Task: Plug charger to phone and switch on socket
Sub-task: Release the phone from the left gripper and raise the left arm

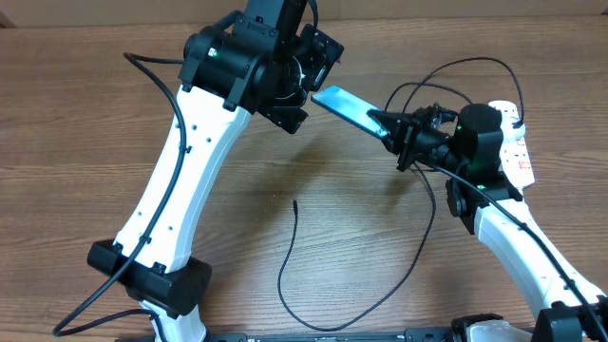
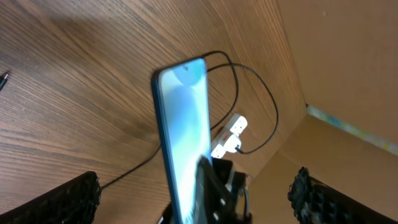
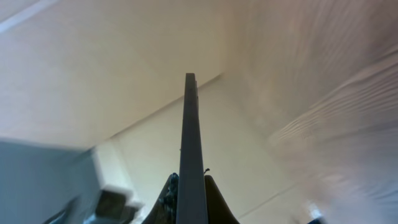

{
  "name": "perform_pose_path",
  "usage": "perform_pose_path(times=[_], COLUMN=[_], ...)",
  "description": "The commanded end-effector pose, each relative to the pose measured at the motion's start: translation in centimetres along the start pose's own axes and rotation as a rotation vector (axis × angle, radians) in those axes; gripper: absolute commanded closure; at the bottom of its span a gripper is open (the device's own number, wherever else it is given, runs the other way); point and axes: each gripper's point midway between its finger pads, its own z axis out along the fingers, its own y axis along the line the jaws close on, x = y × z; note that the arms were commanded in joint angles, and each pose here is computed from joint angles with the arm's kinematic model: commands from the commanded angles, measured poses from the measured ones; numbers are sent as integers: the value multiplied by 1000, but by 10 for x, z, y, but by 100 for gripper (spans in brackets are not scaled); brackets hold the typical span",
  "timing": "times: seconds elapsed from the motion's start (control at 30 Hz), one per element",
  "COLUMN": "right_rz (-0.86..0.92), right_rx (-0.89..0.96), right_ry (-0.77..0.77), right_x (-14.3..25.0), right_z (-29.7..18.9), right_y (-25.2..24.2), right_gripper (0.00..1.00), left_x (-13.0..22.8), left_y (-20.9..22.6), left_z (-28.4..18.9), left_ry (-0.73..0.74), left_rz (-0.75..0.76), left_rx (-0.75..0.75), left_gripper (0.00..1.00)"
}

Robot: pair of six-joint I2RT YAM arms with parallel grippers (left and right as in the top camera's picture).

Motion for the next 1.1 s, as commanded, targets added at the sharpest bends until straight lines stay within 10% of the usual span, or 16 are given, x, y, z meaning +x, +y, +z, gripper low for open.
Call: perform_pose_path(times=[0.0, 1.07], right_rz=[165, 135], right_rx=[-35, -136], right_ry=[117, 154], right_x=[26, 36], right_z=[-3, -6], right_y=[22, 49], right_gripper=[96, 96], left_x=[-5, 12], left_y=[-2, 5], left_z=[-1, 71], left_ry=[-35, -32], left_rz=[-4, -121], left_rx=[4, -89], left_gripper=[0, 0])
